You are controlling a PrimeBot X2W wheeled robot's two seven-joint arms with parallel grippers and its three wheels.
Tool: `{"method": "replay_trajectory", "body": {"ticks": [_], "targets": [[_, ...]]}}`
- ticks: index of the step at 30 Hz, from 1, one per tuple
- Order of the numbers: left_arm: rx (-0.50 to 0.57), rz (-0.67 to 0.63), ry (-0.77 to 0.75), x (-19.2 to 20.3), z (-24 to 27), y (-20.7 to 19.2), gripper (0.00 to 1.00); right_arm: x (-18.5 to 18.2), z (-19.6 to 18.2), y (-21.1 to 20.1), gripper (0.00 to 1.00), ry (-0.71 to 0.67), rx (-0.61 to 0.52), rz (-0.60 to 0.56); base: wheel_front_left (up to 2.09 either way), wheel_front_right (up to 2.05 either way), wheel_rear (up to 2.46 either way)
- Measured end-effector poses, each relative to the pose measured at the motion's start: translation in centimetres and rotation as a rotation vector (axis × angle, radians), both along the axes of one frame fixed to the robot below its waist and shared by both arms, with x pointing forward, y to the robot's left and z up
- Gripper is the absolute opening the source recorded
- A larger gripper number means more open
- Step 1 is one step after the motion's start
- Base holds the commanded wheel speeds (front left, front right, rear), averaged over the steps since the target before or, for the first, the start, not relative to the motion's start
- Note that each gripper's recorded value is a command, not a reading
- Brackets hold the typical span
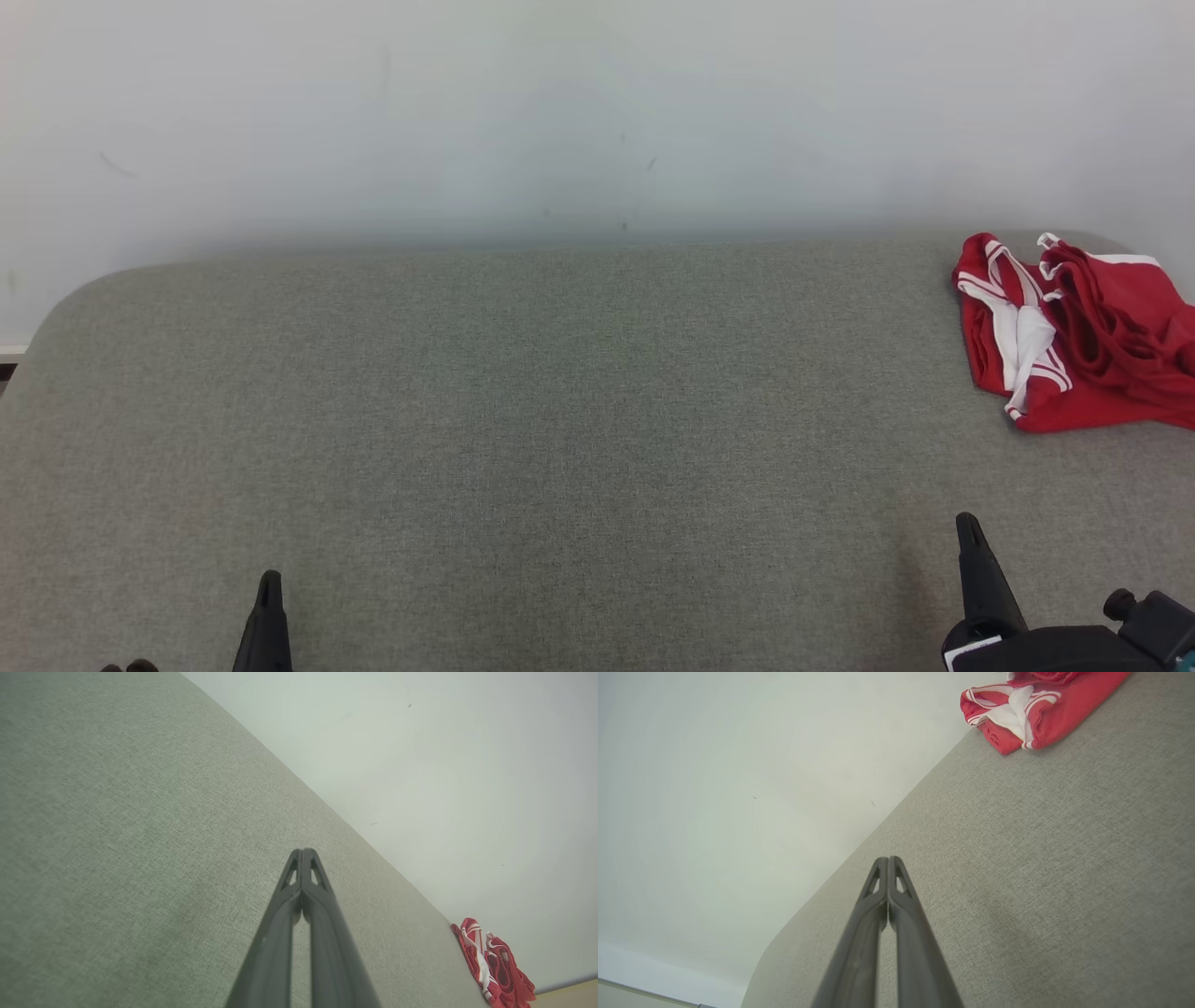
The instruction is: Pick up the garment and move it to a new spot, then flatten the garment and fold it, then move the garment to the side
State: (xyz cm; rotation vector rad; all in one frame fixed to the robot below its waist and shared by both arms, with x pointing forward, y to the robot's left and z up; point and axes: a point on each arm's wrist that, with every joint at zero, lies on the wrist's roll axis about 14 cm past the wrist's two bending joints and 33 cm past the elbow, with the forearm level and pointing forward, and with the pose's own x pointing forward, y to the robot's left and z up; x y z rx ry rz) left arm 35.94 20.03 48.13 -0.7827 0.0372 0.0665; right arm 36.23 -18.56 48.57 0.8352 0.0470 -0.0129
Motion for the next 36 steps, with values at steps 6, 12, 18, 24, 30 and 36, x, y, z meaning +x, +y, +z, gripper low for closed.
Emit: {"method": "replay_trajectory", "body": {"ticks": [6,12,18,24,30,36], "targets": [[-0.081,0.004,-0.006,0.4,0.3,0.0,0.0,0.2,0.0,-0.2,0.0,0.005,0.07,-0.01,0.0,0.0,0.0],[-0.153,0.008,0.0,0.5,0.2,0.1,0.0,0.5,0.3,-0.4,0.0,0.002,0.138,-0.016,0.0,0.0,0.0],[-0.221,0.007,-0.009,0.9,0.6,0.1,0.0,0.6,0.3,-0.5,0.0,0.005,0.202,-0.02,0.0,0.0,0.0],[-0.284,0.01,-0.007,1.0,0.5,0.1,0.0,0.9,0.5,-0.6,0.0,0.002,0.261,-0.023,0.0,0.0,0.0],[-0.346,0.008,-0.015,1.4,0.8,0.1,0.0,1.1,0.6,-0.8,0.0,0.001,0.318,-0.026,0.0,0.0,0.0],[-0.405,0.01,-0.014,1.4,0.8,0.1,0.0,1.2,0.6,-0.9,0.0,0.002,0.373,-0.029,0.0,0.0,0.0]]}}
